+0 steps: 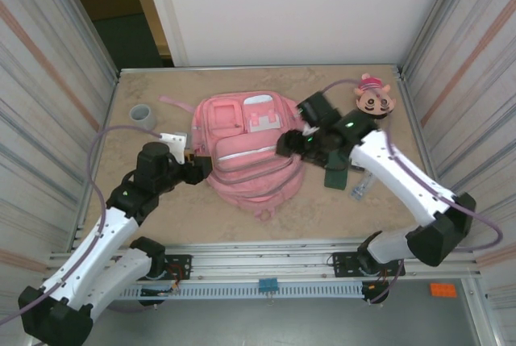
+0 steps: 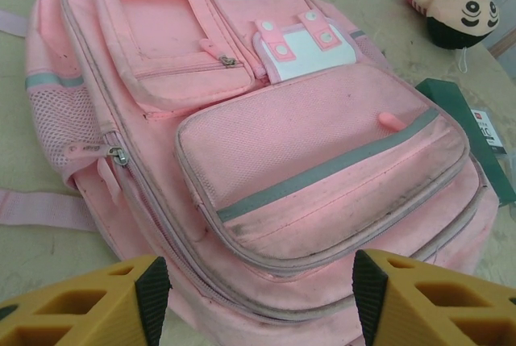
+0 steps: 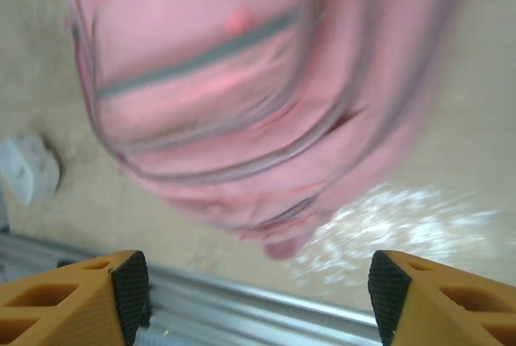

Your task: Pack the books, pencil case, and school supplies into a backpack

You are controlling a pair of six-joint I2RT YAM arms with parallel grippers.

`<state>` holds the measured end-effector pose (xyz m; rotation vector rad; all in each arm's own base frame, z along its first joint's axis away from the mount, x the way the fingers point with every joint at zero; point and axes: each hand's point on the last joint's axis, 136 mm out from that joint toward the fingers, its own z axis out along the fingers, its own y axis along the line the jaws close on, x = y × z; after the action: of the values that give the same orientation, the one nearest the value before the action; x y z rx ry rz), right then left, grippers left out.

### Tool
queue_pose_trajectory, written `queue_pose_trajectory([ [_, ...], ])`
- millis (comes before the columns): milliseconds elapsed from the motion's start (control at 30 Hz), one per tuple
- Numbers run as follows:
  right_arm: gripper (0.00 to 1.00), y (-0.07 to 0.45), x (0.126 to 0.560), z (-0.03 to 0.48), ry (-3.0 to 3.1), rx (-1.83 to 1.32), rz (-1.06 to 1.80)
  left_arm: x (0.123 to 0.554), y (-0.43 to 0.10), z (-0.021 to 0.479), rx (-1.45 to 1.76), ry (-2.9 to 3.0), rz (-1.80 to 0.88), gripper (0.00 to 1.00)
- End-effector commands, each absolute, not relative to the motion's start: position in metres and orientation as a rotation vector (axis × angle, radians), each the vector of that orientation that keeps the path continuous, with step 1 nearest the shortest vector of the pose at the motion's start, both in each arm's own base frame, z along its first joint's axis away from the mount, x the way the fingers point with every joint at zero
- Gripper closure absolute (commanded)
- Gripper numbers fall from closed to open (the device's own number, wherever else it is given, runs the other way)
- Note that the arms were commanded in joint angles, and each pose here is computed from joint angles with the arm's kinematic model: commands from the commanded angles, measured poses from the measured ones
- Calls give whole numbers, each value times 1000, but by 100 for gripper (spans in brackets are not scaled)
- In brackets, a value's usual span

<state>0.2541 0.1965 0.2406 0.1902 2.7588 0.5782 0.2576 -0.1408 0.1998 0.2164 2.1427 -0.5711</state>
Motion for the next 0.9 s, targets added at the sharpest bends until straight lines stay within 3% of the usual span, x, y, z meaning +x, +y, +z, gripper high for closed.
queue_pose_trajectory([
  [0,27,116,238,226,2877,163,221,262,-146,212,204,2113,-617,37],
  [233,27,55,267,172,2948,356,92,261,-147,211,217,2116,-612,37],
  [500,23,61,291,98,3042,297,18,263,-150,204,220,2135,-623,37],
  [633,17,50,300,78,3049,265,-128,262,-150,204,222,2134,-629,37],
  [867,13,60,310,51,3076,228,-84,261,-149,199,218,2148,-620,37],
])
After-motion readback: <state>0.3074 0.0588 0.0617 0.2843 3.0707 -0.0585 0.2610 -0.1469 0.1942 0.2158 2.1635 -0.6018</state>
